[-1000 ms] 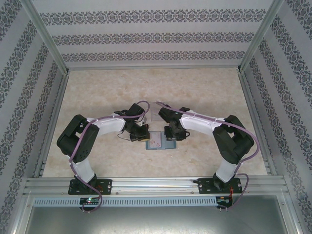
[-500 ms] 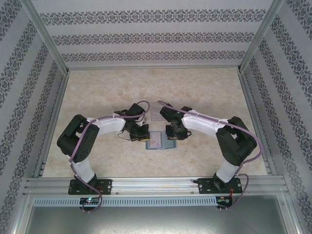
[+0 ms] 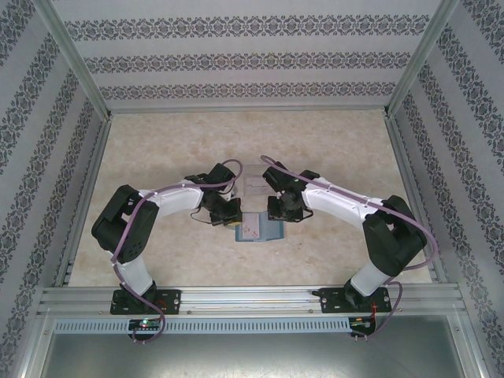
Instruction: Take the credit cards out of the card holder
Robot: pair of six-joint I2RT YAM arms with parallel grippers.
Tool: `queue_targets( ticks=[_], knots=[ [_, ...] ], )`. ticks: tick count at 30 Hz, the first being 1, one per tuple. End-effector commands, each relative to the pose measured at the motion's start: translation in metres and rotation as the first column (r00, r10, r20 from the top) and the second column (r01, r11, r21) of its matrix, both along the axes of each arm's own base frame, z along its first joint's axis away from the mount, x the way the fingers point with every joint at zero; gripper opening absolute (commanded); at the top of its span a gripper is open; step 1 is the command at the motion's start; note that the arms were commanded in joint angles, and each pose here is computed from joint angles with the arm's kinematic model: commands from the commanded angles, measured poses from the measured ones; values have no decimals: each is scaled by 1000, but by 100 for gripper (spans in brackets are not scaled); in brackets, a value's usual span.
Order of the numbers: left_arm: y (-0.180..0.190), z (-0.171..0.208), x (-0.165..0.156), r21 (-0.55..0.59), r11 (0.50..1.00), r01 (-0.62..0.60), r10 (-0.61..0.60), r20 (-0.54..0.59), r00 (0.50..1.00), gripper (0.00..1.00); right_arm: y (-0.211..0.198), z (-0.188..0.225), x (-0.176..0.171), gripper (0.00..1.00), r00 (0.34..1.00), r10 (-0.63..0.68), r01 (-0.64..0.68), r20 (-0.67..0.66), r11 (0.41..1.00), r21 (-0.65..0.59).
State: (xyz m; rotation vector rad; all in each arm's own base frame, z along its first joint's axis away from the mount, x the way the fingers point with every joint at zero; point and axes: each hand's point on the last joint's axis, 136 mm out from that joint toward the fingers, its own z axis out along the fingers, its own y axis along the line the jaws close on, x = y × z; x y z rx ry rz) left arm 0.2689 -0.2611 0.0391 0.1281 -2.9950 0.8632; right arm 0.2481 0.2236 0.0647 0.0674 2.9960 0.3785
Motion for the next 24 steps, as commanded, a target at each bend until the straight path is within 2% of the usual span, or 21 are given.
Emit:
queue_targets(
  ticks=[1, 9, 18, 24],
  knots=[
    [-9, 16, -2, -19, 1000, 21, -20, 9, 1000, 0, 17, 4, 1, 28, 1000, -11, 12, -7, 992, 129],
    [-23, 11, -8, -28, 998, 61, -62, -18, 998, 0, 50, -5, 0, 22, 998, 29, -9, -59, 949, 315],
    [-18, -12, -18, 12, 997, 74, -73, -61, 995, 0, 52, -26, 1, 19, 994, 16, 24, -113, 938, 347],
    [-17, -18, -19, 22, 997, 72, -71, -72, 995, 0, 54, -33, 0, 22, 991, 15, 35, -130, 929, 368]
  ],
)
